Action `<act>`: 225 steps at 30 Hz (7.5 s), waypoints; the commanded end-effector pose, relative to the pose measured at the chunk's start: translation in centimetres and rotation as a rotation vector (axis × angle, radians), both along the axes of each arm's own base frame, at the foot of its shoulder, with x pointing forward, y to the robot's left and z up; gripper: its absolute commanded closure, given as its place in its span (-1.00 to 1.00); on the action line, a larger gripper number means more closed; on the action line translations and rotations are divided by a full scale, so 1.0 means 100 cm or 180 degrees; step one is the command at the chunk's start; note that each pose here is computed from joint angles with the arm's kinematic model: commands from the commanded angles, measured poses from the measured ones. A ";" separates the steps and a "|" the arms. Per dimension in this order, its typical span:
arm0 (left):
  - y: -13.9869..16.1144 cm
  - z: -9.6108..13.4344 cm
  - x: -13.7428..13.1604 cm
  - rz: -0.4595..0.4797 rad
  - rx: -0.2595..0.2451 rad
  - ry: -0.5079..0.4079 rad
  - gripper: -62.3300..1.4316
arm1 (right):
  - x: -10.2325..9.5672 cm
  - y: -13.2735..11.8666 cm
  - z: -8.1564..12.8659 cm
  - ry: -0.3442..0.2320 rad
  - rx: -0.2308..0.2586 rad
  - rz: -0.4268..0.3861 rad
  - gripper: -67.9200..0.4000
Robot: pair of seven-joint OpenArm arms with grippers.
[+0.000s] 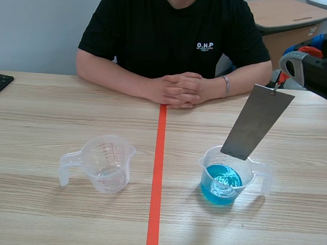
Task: Do the redox reaction experiment.
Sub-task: 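Move the plate over the blue solution, then point at the plate with the left hand, then lower the plate into the blue solution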
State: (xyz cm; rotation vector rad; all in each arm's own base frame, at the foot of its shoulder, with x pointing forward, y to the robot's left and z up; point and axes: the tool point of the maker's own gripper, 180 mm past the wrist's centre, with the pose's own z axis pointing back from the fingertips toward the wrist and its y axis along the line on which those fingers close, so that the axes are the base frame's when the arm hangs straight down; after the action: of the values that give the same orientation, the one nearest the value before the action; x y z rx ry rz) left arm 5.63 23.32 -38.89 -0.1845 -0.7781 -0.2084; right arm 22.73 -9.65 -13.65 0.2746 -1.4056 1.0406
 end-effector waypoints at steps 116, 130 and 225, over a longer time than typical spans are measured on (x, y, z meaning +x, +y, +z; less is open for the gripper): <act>-0.345 0.098 0.222 -0.2900 -0.0807 -0.2175 0.81 | 0.002 0.002 0.009 -0.0093 0.0070 0.0026 0.94; -0.345 0.098 0.222 -0.2899 -0.0808 -0.2174 0.81 | 0.002 0.002 0.009 -0.0095 0.0073 0.0028 0.94; 0.002 0.019 0.033 0.0222 0.0694 -0.0299 0.81 | 0.035 0.002 -0.078 0.0476 0.0061 0.0079 0.94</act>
State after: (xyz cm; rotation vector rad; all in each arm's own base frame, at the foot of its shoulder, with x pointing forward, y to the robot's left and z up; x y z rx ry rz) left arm 8.53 23.84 -37.35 0.0673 -0.8259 -0.2322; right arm 25.80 -9.70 -22.73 0.3712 -1.2291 1.0053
